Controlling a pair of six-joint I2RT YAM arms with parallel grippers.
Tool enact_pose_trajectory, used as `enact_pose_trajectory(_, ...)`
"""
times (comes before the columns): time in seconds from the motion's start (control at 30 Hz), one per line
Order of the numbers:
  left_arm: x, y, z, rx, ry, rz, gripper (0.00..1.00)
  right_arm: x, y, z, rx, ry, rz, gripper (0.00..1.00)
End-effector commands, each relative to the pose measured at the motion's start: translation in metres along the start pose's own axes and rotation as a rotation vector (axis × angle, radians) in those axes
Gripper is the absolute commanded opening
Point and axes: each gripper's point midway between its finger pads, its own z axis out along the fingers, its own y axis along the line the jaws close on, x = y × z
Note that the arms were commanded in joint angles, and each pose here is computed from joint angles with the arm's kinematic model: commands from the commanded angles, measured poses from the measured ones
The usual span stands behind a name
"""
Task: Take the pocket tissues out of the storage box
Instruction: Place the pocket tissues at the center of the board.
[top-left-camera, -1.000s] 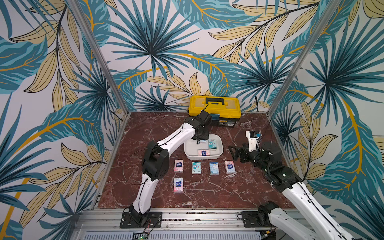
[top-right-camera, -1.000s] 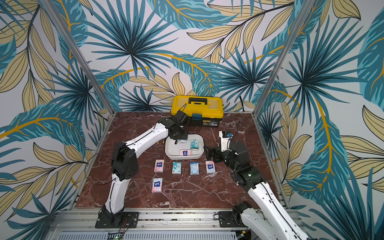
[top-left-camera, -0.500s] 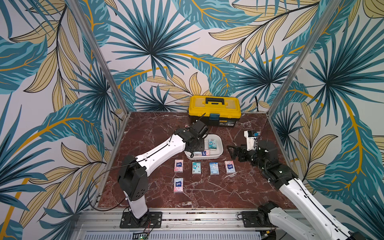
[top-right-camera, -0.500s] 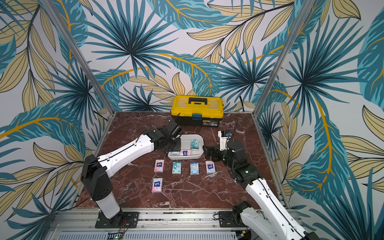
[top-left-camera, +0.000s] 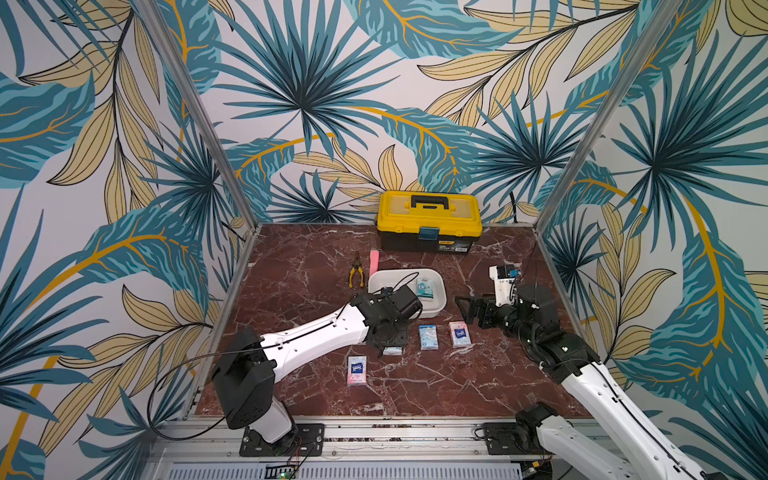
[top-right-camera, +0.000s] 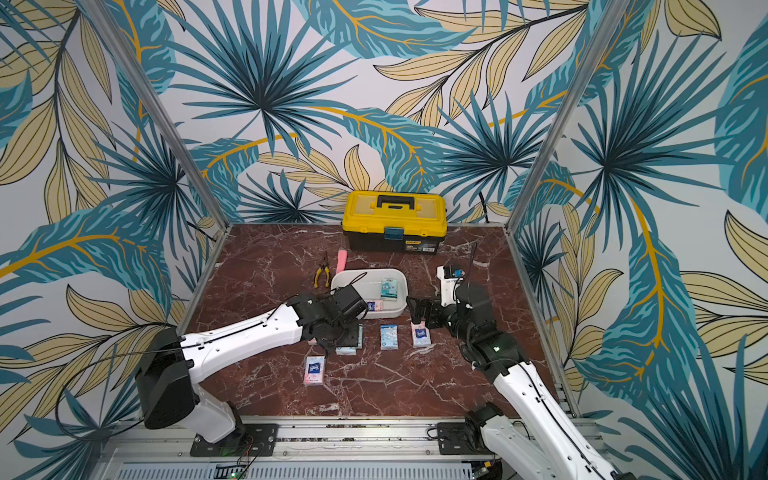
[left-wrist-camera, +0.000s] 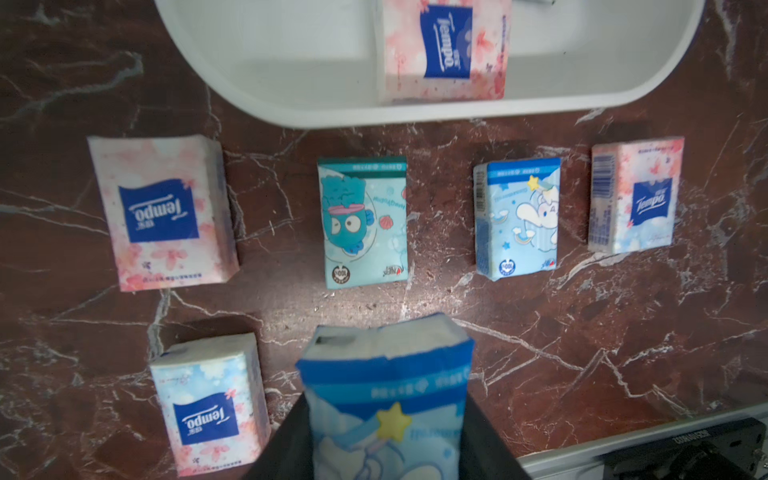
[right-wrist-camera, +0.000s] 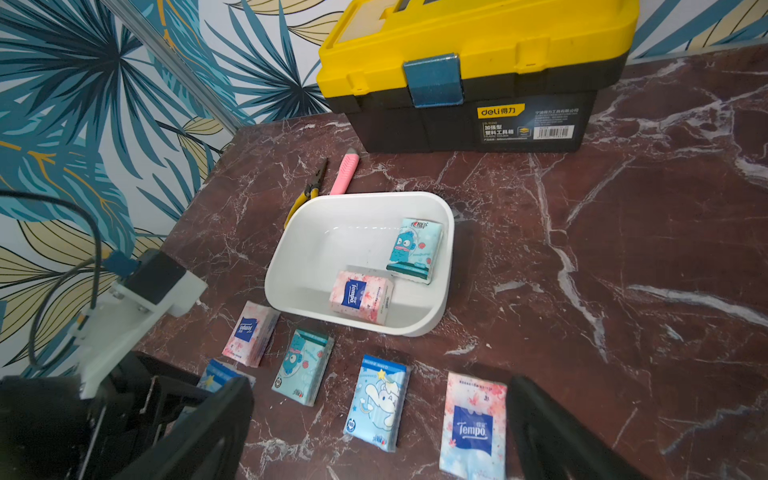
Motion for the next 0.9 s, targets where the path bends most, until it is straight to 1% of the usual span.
enact_pose_trajectory(0.0, 0.010, 0.001, 0.007, 0.009, -0.009, -0.048, 0.48, 0.015, -0.002, -0.003, -0.009, 0.037, 0.025, 0.99)
enact_pose_trajectory(0.23, 0.030, 0.005, 0.026, -0.008, 0.027, -0.040, 0.48, 0.021, -0.002, -0.013, -0.011, 0.033, 0.038, 0.99)
enact_pose_trajectory(0.4, 0.044, 0.013, 0.043, -0.024, 0.068, -0.046, 0.48, 0.024, -0.003, -0.018, -0.007, 0.035, 0.044, 0.99)
enact_pose_trajectory(0.43, 0.050, 0.011, 0.046, -0.014, 0.095, -0.050, 0.48, 0.024, -0.003, -0.019, -0.006, 0.034, 0.043, 0.99)
enact_pose_trajectory(0.87, 0.063, 0.017, 0.075, -0.061, 0.154, -0.034, 0.48, 0.028, -0.004, -0.022, -0.004, 0.043, 0.031, 0.99)
